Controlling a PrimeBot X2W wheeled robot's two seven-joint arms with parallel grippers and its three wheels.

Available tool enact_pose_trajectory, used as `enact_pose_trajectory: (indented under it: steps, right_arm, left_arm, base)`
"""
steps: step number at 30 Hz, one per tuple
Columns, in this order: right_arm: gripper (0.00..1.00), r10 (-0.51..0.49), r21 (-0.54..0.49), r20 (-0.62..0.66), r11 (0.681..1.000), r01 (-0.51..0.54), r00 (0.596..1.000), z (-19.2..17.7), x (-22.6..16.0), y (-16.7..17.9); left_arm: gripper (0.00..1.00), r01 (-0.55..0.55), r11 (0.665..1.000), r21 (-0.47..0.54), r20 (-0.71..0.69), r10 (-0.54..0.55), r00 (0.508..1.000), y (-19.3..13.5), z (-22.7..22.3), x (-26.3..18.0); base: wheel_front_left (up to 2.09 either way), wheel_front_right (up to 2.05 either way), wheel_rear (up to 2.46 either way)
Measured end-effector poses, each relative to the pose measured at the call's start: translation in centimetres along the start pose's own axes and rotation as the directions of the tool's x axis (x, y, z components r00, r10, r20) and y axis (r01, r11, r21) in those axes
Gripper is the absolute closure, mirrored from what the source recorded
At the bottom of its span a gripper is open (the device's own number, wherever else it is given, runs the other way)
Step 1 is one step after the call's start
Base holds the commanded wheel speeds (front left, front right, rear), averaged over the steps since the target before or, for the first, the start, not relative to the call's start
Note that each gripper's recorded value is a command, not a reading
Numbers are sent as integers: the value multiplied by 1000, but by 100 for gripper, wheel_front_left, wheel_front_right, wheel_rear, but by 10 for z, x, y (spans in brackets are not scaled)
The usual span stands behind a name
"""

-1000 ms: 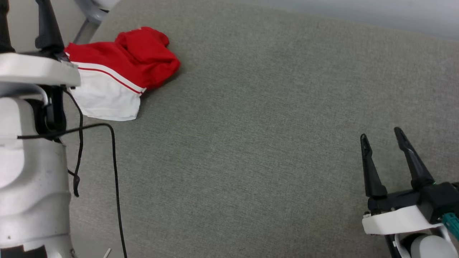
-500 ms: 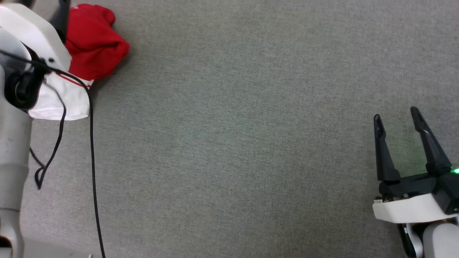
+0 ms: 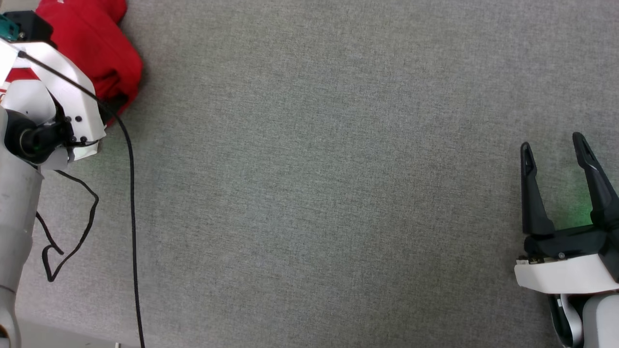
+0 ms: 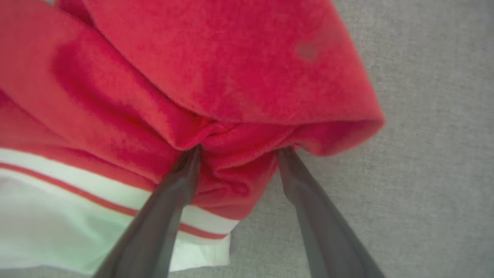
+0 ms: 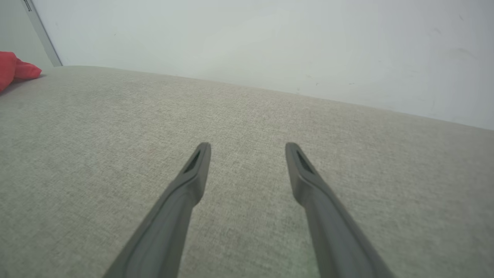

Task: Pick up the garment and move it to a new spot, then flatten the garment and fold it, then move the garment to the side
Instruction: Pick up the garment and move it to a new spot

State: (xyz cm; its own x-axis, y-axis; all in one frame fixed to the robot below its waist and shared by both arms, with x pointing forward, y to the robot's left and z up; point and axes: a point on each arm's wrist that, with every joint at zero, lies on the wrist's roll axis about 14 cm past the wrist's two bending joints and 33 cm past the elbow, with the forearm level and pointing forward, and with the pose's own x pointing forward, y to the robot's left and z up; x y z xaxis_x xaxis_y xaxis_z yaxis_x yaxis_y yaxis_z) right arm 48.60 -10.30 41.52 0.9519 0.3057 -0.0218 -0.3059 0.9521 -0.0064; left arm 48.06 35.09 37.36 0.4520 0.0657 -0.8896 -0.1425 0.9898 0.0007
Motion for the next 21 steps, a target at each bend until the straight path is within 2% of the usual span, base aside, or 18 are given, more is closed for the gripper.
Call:
enact_pose_trajectory:
  steps: [8,9,11,15,21]
  right_arm:
    - [0,-7,2,-10,1000,7,1000,-5,2,-3]
    - [0,-7,3,-10,1000,8,1000,-5,1,-3]
    - [0,-10,7,-5,1000,10,1000,-2,1,-2]
    - [0,-17,17,12,1000,16,1000,8,-1,-1]
    - [0,-14,43,48,999,12,999,30,-9,8]
  left_arm:
    - [0,2,1000,5,-79,-2,997,-7,-11,12]
    - [69,4,1000,5,-72,-3,997,-7,-10,11]
    - [100,-7,1000,23,-53,8,999,-4,-8,7]
    - [100,-14,997,77,25,12,1000,-3,4,-7]
    - [100,20,983,181,189,-55,981,-24,40,-49]
  base:
    - [0,0,0]
    - [0,0,0]
    - [0,0,0]
    - [0,0,0]
    - [0,0,0]
